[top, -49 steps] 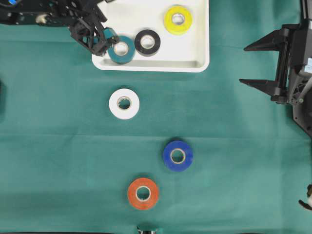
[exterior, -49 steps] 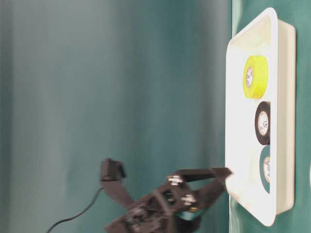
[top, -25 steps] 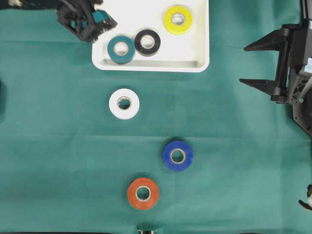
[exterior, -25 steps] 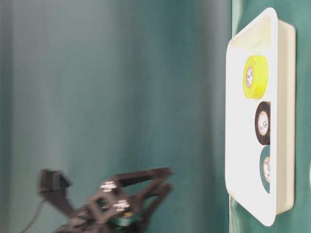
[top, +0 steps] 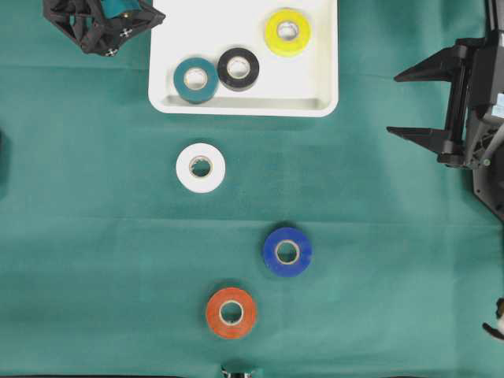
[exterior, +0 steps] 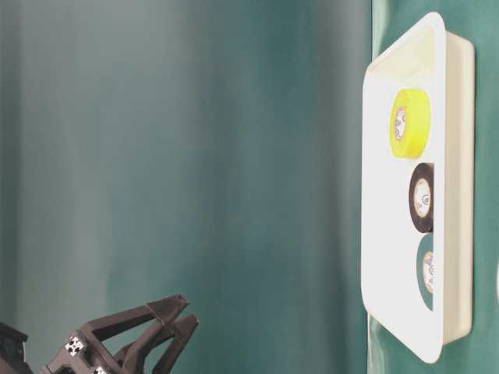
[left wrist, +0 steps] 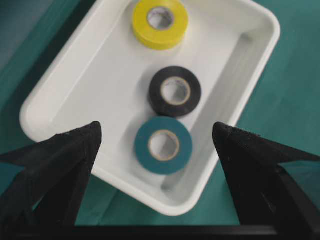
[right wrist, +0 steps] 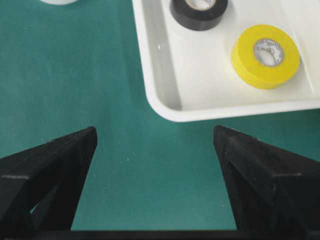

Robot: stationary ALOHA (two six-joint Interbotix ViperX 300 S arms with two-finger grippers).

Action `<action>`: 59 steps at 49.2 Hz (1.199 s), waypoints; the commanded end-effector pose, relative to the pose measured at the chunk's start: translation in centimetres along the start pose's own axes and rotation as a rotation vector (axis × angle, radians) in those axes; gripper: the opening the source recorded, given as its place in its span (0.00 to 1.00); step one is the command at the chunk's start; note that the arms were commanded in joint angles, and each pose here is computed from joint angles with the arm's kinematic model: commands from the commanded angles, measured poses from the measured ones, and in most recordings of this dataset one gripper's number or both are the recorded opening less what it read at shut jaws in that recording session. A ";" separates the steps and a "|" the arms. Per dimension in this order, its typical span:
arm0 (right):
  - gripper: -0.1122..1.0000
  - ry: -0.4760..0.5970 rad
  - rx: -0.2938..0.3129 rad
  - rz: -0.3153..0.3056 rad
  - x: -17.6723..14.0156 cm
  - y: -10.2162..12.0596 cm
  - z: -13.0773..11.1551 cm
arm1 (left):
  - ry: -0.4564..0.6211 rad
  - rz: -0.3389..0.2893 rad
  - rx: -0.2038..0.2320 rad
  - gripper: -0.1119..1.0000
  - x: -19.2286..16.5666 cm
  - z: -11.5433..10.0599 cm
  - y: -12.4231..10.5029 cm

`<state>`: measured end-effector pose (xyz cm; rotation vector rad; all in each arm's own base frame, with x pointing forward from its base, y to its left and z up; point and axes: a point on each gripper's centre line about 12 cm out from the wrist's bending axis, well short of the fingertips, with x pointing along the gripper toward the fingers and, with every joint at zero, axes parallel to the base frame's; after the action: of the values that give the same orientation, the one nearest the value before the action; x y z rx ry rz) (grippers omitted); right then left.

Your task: Pick up the tape from a random location and place it into the white case.

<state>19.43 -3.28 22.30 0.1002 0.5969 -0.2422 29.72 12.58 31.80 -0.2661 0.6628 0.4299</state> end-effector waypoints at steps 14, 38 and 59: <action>0.90 -0.028 -0.001 0.002 -0.2 0.1 1.1 | -0.018 -0.091 0.065 0.99 -0.6 0.2 -3.7; 0.90 -0.034 0.003 0.001 -0.3 0.0 1.4 | -0.029 -0.300 0.223 0.99 -1.9 -1.7 -11.8; 0.90 -0.035 0.008 0.000 -0.3 0.0 1.4 | -0.032 -0.282 0.210 0.99 -1.9 -1.6 -11.1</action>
<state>19.50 -3.35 22.52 0.1027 0.5917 -0.2465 32.78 1.74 31.92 -0.1538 0.6580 0.0967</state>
